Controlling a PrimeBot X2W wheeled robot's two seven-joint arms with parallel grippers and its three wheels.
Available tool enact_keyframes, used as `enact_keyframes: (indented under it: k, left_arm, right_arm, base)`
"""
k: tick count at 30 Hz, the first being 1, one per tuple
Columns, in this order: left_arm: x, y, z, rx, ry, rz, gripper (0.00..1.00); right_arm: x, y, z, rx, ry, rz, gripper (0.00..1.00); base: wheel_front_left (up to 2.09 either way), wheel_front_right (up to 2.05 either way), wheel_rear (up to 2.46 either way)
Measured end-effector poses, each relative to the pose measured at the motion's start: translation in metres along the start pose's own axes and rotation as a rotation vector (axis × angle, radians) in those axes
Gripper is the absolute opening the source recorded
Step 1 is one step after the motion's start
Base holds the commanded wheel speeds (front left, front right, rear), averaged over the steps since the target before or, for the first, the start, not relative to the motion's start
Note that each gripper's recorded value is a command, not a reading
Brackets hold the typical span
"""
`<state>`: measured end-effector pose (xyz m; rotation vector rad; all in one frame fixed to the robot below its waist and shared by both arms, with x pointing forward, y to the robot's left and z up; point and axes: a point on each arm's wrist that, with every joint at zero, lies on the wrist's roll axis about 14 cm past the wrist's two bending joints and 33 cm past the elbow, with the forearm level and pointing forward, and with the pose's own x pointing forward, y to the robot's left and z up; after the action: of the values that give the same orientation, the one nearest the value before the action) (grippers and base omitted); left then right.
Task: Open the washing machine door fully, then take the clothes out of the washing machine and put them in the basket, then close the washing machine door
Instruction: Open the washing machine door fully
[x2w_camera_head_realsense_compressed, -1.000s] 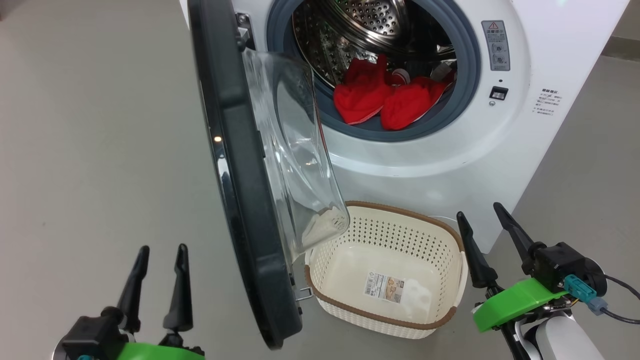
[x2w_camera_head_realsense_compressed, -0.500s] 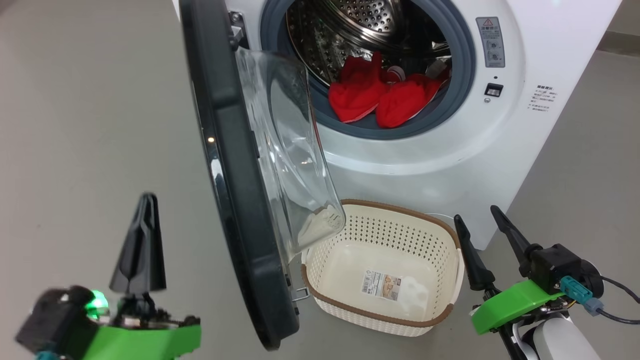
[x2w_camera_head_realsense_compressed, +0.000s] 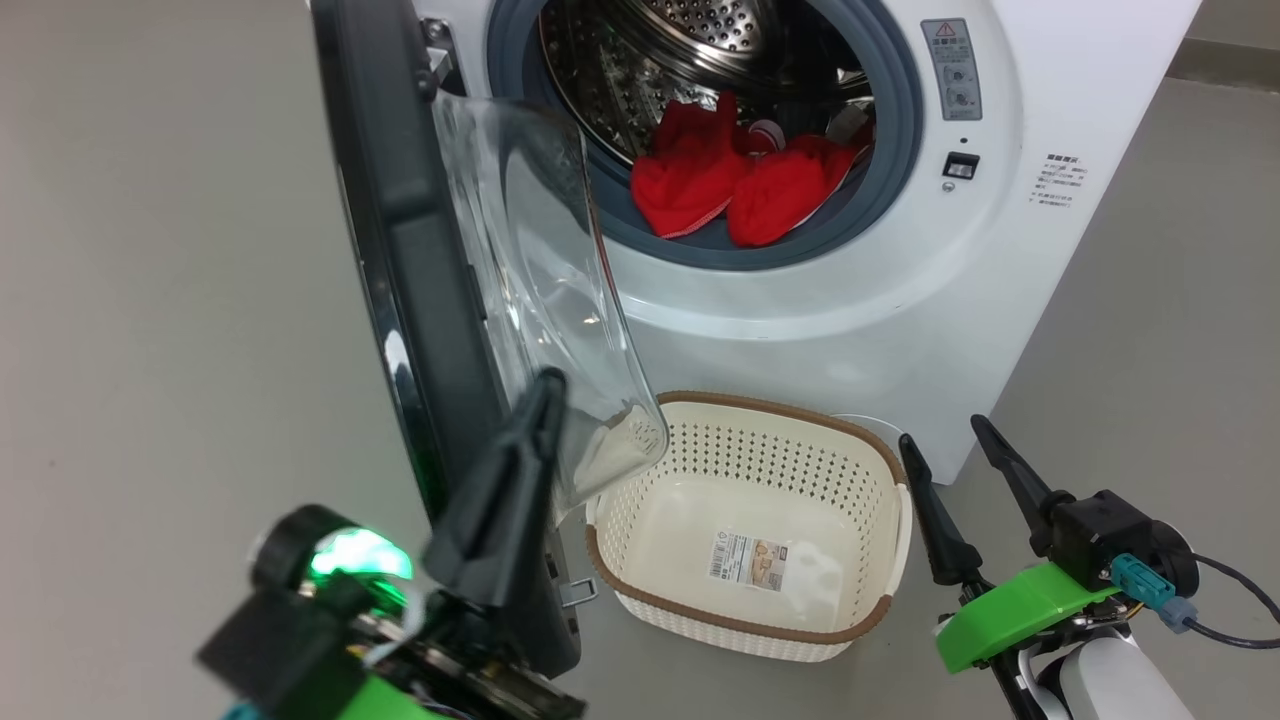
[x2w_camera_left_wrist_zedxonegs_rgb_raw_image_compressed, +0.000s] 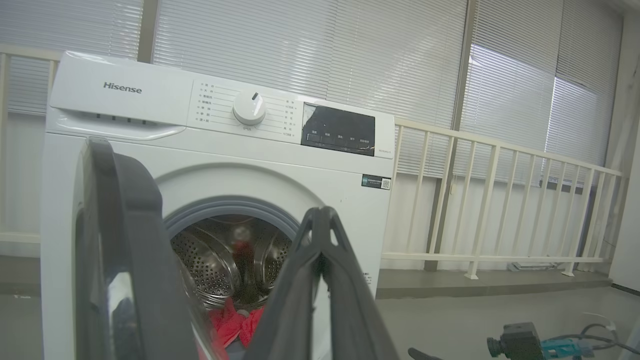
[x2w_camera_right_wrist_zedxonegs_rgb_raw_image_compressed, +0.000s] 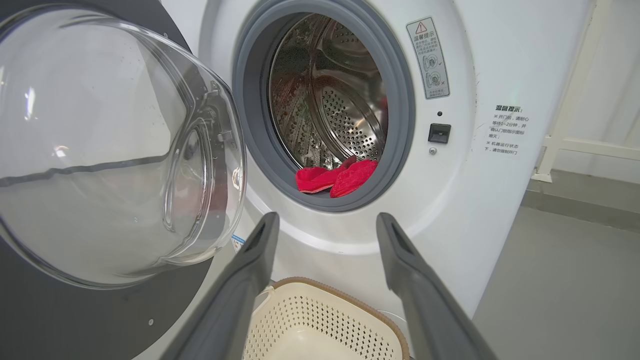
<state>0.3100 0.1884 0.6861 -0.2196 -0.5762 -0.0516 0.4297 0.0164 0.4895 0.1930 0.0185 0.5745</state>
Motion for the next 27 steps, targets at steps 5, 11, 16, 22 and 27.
enact_keyframes:
  k: [5, 11, 16, 22, 27]
  left_arm:
    - [-0.007, -0.018, -0.034, -0.038, 0.183, -0.048, 0.0]
    - [-0.029, -0.018, -0.068, -0.076, 0.35, -0.008, 0.0]
    - [-0.049, -0.007, -0.09, -0.06, 0.468, 0.031, 0.0]
    - [-0.064, 0.005, -0.104, -0.058, 0.524, 0.094, 0.0]
    - [-0.07, 0.016, -0.106, -0.048, 0.534, 0.142, 0.0]
  right_arm:
    - [-0.002, -0.002, 0.002, -0.003, -0.005, -0.007, 1.0]
    - [-0.002, 0.001, 0.016, -0.013, -0.042, -0.001, 1.0]
    - [-0.003, 0.004, 0.02, -0.019, -0.053, 0.005, 1.0]
    - [-0.01, 0.007, 0.017, -0.015, -0.042, 0.008, 1.0]
    - [-0.013, 0.01, 0.016, -0.008, -0.037, 0.013, 1.0]
  base:
    - [0.0, 0.0, 0.0]
    - [0.0, 0.0, 0.0]
    - [0.0, 0.0, 0.0]
    - [0.0, 0.0, 0.0]
    - [0.0, 0.0, 0.0]
